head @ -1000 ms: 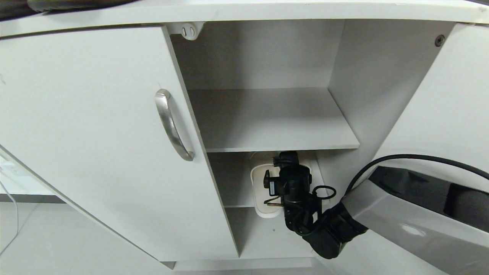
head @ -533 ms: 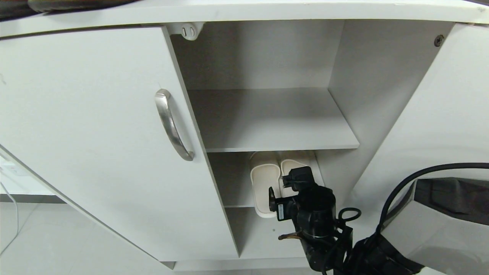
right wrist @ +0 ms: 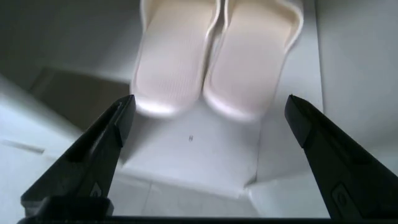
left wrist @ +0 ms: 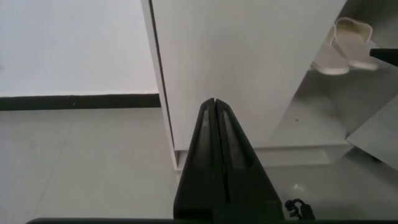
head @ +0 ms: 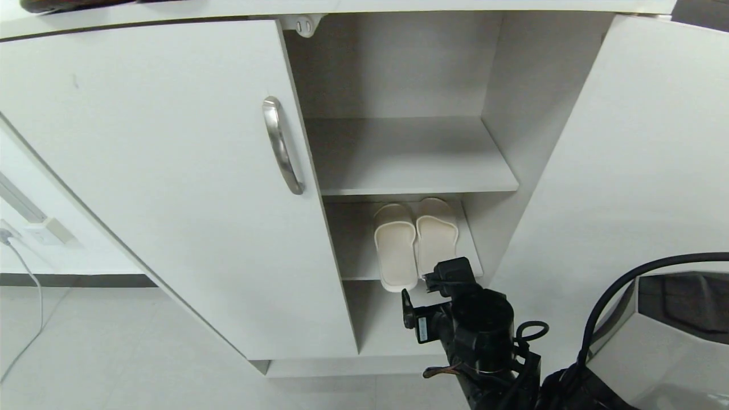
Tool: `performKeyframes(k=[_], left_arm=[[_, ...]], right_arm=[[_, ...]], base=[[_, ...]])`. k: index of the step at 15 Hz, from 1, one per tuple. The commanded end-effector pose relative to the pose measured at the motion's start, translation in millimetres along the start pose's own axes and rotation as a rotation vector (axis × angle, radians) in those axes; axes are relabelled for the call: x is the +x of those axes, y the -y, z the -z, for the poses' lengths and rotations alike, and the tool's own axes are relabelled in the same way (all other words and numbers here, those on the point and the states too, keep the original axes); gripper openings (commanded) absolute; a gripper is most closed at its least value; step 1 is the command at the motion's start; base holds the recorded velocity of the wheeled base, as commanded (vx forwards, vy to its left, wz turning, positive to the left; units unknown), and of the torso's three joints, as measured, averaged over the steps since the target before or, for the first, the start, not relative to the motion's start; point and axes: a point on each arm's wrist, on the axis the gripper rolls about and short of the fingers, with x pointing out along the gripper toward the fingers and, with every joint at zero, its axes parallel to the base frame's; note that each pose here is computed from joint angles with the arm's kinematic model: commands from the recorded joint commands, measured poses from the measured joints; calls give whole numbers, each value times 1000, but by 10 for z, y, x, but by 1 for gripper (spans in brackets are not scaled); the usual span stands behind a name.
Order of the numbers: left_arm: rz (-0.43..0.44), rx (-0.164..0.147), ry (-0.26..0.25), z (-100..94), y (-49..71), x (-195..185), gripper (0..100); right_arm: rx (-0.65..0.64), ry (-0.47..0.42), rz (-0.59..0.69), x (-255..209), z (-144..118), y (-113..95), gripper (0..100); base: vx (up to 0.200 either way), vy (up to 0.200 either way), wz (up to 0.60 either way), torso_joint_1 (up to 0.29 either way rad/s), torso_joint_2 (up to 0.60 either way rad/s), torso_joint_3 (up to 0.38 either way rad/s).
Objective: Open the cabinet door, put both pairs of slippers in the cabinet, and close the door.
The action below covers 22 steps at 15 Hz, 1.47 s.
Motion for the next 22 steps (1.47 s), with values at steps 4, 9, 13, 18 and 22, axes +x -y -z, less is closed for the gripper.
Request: performKeyframes(k=[4,9,13,18,22], left_arm=[[-4,-1,0,0,-1,0,0],[2,0,-2,0,1,1,0],[2,0,-2,0,1,1,0],[-1,0,-2,0,0,1,0],[-1,-1,-2,0,0,1,0]], right_arm=[[-2,-2,1,-2,0,13,100],[-3,0,-8,-12,-10,5,100],[-6,-3,-8,-20,-2,13,100],[-10,-8,-8,-16,19,17,100],[-13,-9,-6,-14,24,16,100]], base=[[0,0,0,0,0,0],[0,0,0,1,0,53],[0,0,0,0,5,189],[0,0,0,1,2,123],[-100,0,0,1,-2,6]])
